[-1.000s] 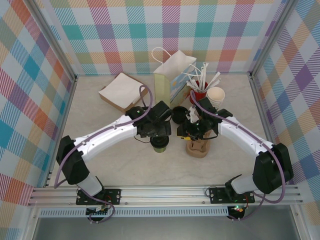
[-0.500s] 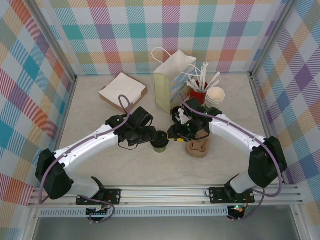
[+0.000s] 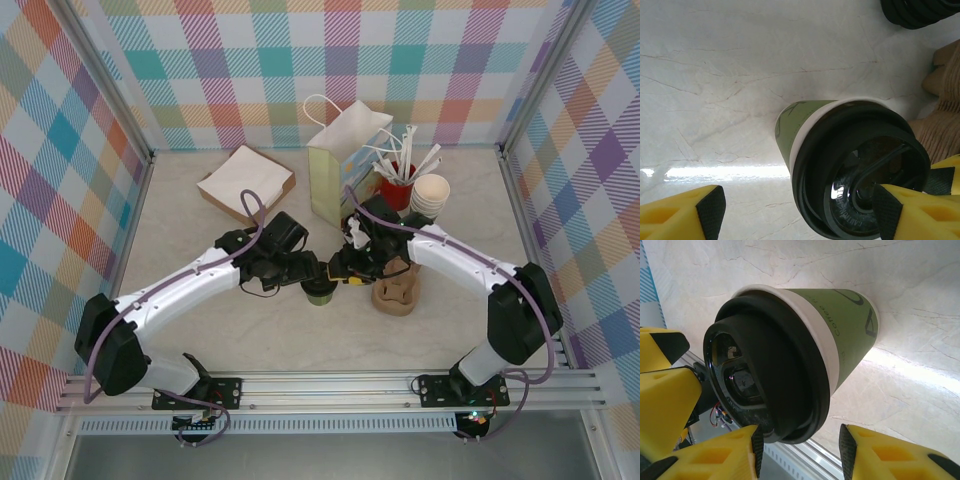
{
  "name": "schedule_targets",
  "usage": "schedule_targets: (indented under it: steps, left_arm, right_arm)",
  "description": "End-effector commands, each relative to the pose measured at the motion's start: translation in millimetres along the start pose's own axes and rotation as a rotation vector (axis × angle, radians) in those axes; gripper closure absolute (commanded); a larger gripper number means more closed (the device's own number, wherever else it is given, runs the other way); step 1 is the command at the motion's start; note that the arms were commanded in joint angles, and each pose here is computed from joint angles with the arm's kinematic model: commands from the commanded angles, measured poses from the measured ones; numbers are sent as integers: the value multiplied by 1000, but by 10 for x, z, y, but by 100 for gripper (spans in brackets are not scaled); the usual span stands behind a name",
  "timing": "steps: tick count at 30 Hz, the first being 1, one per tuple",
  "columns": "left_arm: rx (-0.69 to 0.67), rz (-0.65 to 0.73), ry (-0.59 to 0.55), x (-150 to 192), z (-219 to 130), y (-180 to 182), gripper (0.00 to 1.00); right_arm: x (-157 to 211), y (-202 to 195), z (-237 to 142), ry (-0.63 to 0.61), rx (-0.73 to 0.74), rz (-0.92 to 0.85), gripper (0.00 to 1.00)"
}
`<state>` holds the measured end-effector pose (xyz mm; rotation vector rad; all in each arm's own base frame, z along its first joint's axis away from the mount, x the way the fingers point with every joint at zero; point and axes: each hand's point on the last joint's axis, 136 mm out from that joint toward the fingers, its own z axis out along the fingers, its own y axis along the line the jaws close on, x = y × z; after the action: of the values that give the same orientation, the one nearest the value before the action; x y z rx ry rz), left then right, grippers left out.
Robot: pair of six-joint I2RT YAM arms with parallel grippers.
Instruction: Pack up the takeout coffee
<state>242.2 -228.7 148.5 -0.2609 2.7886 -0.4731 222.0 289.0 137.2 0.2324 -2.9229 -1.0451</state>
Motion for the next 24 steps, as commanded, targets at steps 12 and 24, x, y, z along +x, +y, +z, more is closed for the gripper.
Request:
schedule_targets:
  steps: [12,24]
  left_arm:
    - [-99,-9,8,-9,166,210,23]
    - [-129,-8,-1,-7,153,282,24]
  right_arm:
    - [-27,21,35,10,38,-21,56]
    - [7,-45,95,35,65,-7,59]
